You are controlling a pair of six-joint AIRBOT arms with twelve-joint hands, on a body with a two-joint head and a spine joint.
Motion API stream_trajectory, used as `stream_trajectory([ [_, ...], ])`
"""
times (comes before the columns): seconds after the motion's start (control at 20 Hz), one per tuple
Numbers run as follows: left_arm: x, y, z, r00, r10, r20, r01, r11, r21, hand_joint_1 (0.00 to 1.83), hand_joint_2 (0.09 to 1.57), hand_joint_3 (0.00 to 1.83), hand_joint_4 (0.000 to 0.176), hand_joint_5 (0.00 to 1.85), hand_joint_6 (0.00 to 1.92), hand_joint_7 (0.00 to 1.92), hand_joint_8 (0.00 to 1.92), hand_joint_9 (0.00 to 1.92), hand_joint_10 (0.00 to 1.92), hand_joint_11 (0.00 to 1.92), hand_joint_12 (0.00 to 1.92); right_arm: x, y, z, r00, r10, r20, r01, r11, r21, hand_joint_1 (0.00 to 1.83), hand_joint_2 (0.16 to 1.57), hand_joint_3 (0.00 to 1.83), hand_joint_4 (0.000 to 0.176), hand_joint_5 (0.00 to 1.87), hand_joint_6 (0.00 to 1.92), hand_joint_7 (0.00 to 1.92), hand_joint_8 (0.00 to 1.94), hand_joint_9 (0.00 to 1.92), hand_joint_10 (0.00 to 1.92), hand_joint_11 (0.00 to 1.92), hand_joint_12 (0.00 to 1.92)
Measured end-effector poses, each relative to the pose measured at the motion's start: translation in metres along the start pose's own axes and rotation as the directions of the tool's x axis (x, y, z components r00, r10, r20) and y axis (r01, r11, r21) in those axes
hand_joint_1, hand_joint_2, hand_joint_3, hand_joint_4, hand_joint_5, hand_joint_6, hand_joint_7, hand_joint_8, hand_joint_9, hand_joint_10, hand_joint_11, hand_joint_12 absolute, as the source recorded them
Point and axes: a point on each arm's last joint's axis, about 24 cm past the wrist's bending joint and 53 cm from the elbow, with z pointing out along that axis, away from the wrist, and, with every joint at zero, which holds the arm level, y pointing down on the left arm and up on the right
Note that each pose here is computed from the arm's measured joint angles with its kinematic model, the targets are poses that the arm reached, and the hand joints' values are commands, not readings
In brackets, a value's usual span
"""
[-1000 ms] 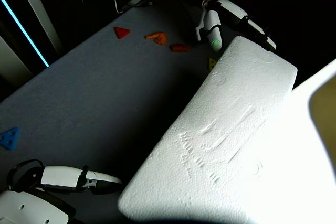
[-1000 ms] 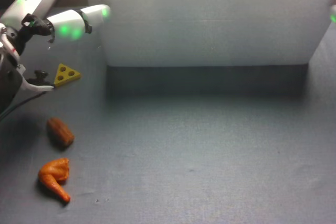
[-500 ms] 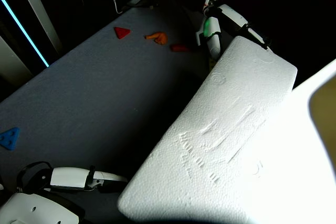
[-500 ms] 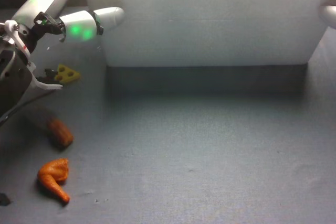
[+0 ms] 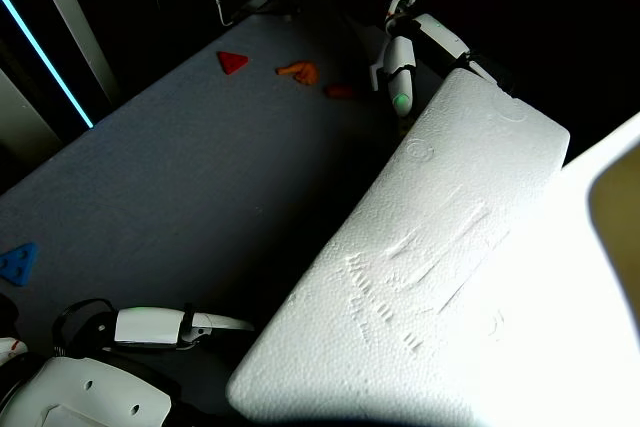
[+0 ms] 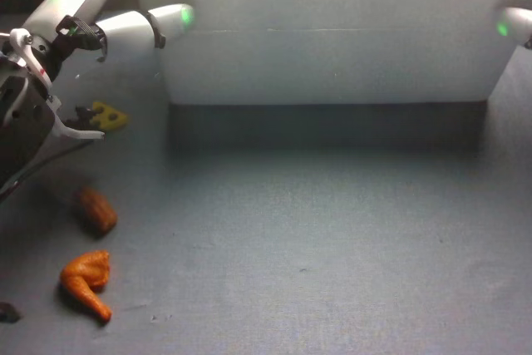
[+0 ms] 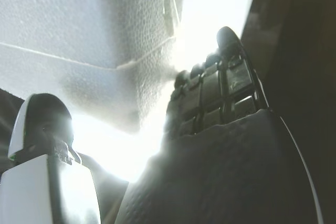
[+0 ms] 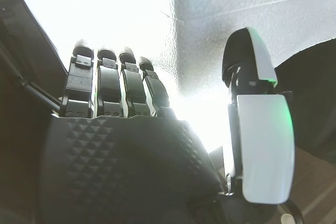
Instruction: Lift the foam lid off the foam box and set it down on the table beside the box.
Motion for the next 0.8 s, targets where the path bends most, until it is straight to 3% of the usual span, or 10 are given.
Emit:
stream_trajectory([
  [0.05,-0.002,-0.001,0.000,1.0000,-0.002,0.005,0.002,1.0000,0.004,0.53,1.22,0.01,0.000,0.26,0.03,0.24,0.02,0.20,0.05,0.00,0.84,-0.002,0.001,0.000,1.000,0.000,0.005,0.000,1.000,-0.005,0.58,1.27,0.00,0.000,0.00,0.44,0.14,0.01,0.00,0.25,0.00,0.22],
  [0.15,-0.002,-0.002,0.000,1.0000,-0.002,0.007,0.002,1.0000,0.009,0.54,1.26,0.00,0.000,0.30,0.03,0.28,0.01,0.24,0.05,0.00,0.93,-0.003,0.001,0.000,1.000,0.000,0.008,0.000,1.000,-0.007,0.53,1.30,0.01,0.000,0.02,0.58,0.20,0.03,0.00,0.39,0.00,0.45],
  [0.2,-0.002,-0.002,0.000,1.0000,-0.002,0.008,0.002,1.0000,0.010,0.53,1.27,0.00,0.000,0.31,0.02,0.29,0.01,0.26,0.05,0.00,0.98,-0.003,0.002,0.000,1.000,0.000,0.008,0.000,1.000,-0.008,0.55,1.31,0.00,0.000,0.13,0.79,0.33,0.06,0.03,0.54,0.00,0.71],
  [0.3,-0.003,-0.003,0.000,1.0000,-0.002,0.008,0.002,0.9999,0.013,0.54,1.28,0.00,0.000,0.32,0.02,0.29,0.00,0.27,0.05,0.00,1.01,-0.003,0.003,0.000,1.000,0.005,0.012,-0.005,1.000,-0.013,0.54,1.27,0.00,0.000,0.00,0.51,0.13,0.02,0.00,0.30,0.00,0.52],
  [0.45,-0.002,-0.004,0.000,1.0000,-0.002,0.007,0.002,0.9998,0.019,0.54,1.27,0.00,0.000,0.31,0.02,0.28,0.00,0.27,0.05,0.00,1.01,-0.003,0.004,0.000,1.000,0.007,0.013,-0.007,1.000,-0.018,0.54,1.26,0.00,0.000,0.00,0.45,0.12,0.02,0.00,0.38,0.00,0.89],
  [0.5,-0.001,-0.005,0.000,1.0000,-0.003,0.005,0.003,0.9998,0.022,0.54,1.27,0.00,0.000,0.31,0.01,0.27,0.00,0.27,0.04,0.00,1.04,-0.002,0.005,-0.001,1.000,0.011,0.012,-0.010,1.000,-0.020,0.53,1.27,0.00,0.000,0.00,0.37,0.10,0.01,0.00,0.27,0.00,0.61],
  [0.55,-0.001,-0.006,0.000,1.0000,-0.004,0.005,0.004,0.9997,0.025,0.54,1.27,0.00,0.000,0.31,0.01,0.27,0.00,0.27,0.04,0.00,1.04,-0.001,0.006,-0.001,1.000,0.011,0.010,-0.010,1.000,-0.024,0.53,1.27,0.00,0.000,0.00,0.37,0.10,0.01,0.00,0.27,0.00,0.61],
  [0.6,0.000,-0.007,-0.001,1.0000,-0.005,0.005,0.005,0.9996,0.029,0.54,1.26,0.00,0.000,0.30,0.01,0.26,0.00,0.26,0.04,0.00,1.08,0.001,0.007,-0.002,1.000,0.011,0.007,-0.011,1.000,-0.027,0.51,1.28,0.00,0.000,0.00,0.27,0.10,0.01,0.00,0.17,0.00,0.17],
  [0.75,0.000,-0.012,-0.002,1.0000,-0.007,0.005,0.007,0.9991,0.043,0.55,1.26,0.00,0.000,0.30,0.01,0.26,0.00,0.26,0.04,0.00,1.08,0.003,0.011,-0.003,1.000,0.015,0.007,-0.015,0.999,-0.041,0.51,1.28,0.00,0.000,0.00,0.28,0.10,0.01,0.01,0.17,0.00,0.15],
  [0.8,-0.002,-0.015,-0.002,1.0000,-0.004,0.007,0.003,0.9986,0.053,0.55,1.23,0.00,0.000,0.30,0.01,0.24,0.00,0.25,0.03,0.00,1.12,0.004,0.014,-0.004,1.000,0.017,0.007,-0.016,0.999,-0.050,0.56,1.28,0.00,0.000,0.00,0.67,0.26,0.11,0.03,0.64,0.00,1.00],
])
